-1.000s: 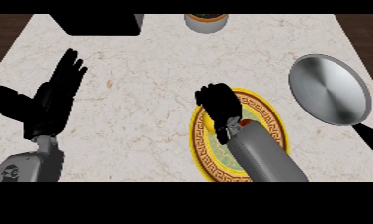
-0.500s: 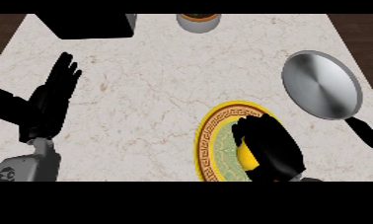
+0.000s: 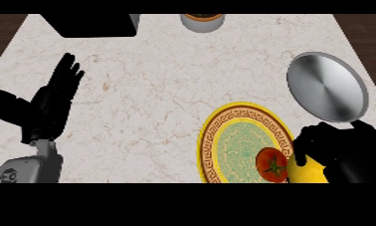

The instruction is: Pick the lemon from the plate and place it in the pan

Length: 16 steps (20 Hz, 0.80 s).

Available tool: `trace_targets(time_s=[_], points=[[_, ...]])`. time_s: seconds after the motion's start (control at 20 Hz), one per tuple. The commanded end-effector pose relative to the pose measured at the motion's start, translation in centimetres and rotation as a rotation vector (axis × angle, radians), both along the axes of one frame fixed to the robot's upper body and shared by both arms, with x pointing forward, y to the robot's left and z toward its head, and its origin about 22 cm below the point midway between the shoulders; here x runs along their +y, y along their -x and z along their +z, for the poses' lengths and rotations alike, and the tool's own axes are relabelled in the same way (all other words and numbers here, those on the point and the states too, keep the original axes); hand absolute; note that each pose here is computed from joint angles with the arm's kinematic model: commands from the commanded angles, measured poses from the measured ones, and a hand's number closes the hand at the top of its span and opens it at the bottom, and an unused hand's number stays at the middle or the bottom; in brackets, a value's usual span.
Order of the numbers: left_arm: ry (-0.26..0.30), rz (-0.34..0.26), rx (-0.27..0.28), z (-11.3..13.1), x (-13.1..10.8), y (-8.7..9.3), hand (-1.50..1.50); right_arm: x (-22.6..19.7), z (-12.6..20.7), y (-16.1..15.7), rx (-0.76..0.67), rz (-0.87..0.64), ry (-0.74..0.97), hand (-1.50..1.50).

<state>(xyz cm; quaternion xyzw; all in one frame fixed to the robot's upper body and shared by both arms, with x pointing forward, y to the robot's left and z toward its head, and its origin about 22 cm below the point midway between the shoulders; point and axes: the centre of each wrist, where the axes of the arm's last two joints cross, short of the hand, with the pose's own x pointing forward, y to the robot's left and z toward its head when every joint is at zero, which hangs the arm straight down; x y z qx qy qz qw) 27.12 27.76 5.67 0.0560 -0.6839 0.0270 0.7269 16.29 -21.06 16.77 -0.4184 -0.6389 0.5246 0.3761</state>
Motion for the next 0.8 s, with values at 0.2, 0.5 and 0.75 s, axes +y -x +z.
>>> trace_targets(time_s=[0.2,0.5,0.75], points=[[-0.002,-0.016,0.004,0.4,-0.3,-1.2,0.00,-4.1,2.4,-0.1,-0.079,-0.104,-0.143,1.50],[0.007,-0.008,-0.007,-0.8,-0.9,-0.2,0.00,-9.4,2.9,-5.5,-0.096,-0.197,-0.228,1.50],[0.014,-0.037,0.000,1.0,-0.4,0.0,0.00,-15.5,2.7,-9.2,-0.132,-0.248,-0.308,1.50]])
